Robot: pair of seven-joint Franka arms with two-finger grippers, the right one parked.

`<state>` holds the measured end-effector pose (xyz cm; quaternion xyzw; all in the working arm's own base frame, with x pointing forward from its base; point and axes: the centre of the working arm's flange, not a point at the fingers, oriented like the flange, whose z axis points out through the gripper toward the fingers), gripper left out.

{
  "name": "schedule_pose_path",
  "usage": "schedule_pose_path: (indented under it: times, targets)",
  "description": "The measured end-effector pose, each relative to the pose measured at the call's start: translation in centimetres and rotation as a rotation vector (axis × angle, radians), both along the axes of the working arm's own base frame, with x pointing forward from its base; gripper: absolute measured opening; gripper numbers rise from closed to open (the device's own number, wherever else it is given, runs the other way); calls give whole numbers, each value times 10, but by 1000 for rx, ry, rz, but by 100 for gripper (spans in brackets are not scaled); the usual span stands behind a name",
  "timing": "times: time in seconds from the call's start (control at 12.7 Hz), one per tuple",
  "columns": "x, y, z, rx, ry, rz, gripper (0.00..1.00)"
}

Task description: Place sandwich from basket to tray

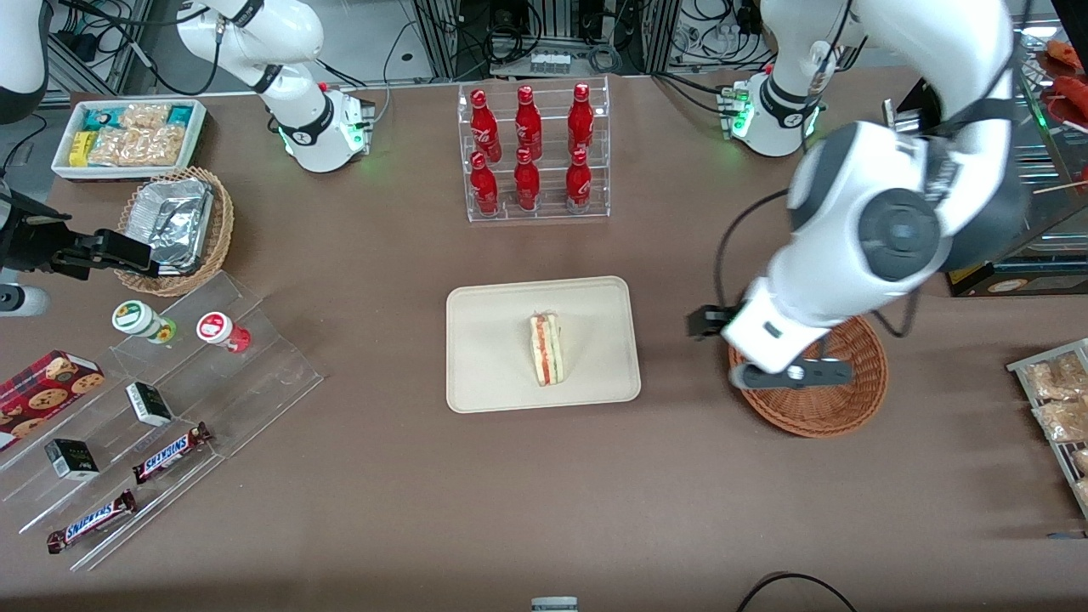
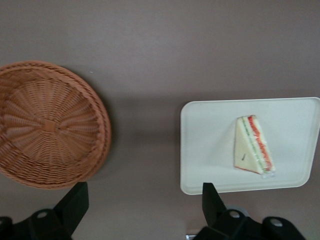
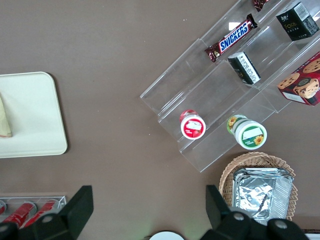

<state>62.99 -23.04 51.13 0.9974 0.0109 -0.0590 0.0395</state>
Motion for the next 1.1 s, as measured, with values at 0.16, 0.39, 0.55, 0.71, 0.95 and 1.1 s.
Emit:
schedule_pose_path:
  times: [0.16,0.39,0.55,0.71,0.95,1.1]
  targets:
    - [1,30,5,2,21,-24,100]
    - [1,77,19,-5,20,-63,100]
    - [-3,121,27,-10,19,-69,100]
    - [-12,146,35,-9,38,-51,100]
    - [-25,156,39,-5,56,-43,100]
    - [-34,167,35,-5,72,-45,100]
